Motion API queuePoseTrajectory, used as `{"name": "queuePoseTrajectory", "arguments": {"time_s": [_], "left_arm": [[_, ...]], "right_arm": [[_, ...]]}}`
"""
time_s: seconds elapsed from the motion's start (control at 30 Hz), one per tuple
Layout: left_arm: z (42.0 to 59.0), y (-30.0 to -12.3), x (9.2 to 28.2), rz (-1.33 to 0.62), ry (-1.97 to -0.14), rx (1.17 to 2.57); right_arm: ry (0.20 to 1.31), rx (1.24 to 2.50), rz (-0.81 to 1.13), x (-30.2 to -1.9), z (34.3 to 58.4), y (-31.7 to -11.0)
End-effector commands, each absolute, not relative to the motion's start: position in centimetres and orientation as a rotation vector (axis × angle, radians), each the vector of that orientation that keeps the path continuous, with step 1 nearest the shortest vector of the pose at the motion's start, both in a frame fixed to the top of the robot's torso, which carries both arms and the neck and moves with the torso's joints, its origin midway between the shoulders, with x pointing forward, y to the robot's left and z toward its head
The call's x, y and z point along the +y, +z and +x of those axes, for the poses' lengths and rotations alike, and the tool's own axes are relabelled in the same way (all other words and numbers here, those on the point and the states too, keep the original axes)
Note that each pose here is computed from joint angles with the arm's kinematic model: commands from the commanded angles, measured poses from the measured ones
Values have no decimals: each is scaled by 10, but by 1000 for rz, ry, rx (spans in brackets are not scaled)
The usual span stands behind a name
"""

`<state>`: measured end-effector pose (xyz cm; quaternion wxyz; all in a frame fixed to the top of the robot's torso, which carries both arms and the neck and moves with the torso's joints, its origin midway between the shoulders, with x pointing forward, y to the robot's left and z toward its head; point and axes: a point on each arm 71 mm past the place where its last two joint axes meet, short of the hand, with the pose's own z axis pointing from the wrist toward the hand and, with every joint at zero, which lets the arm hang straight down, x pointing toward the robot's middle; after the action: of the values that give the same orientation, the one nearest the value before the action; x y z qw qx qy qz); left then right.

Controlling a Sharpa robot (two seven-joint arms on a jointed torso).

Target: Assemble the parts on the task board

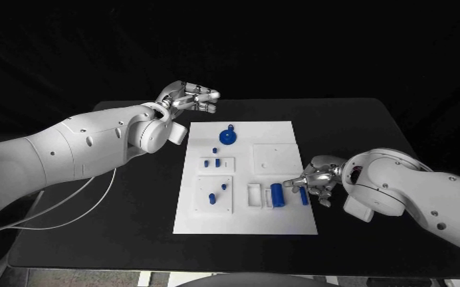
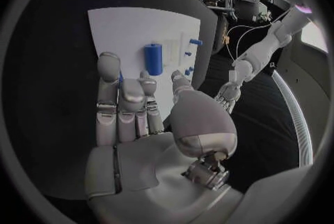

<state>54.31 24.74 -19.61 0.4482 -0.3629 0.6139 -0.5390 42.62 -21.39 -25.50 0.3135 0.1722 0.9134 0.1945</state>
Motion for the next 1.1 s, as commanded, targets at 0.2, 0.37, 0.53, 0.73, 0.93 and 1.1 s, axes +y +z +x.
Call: {"name": "queuePoseTrajectory", "arguments": {"time_s": [0.2, 0.37, 0.53, 0.73, 0.93, 1.1], "left_arm": [[541, -195, 243, -844, -1351, 1533], [540, -195, 242, -841, -1352, 1538], [539, -195, 241, -836, -1366, 1546], [538, -195, 237, -830, -1392, 1561], [537, -195, 235, -828, -1403, 1570], [537, -195, 235, -827, -1407, 1576]], "right_arm": [[410, 2473, 455, -207, 423, -274], [415, 2487, 447, -198, 422, -282], [435, 2484, 444, -187, 422, -286], [446, 2473, 449, -180, 422, -290], [448, 2475, 438, -175, 422, -294], [442, 2484, 433, -173, 421, -299]]}}
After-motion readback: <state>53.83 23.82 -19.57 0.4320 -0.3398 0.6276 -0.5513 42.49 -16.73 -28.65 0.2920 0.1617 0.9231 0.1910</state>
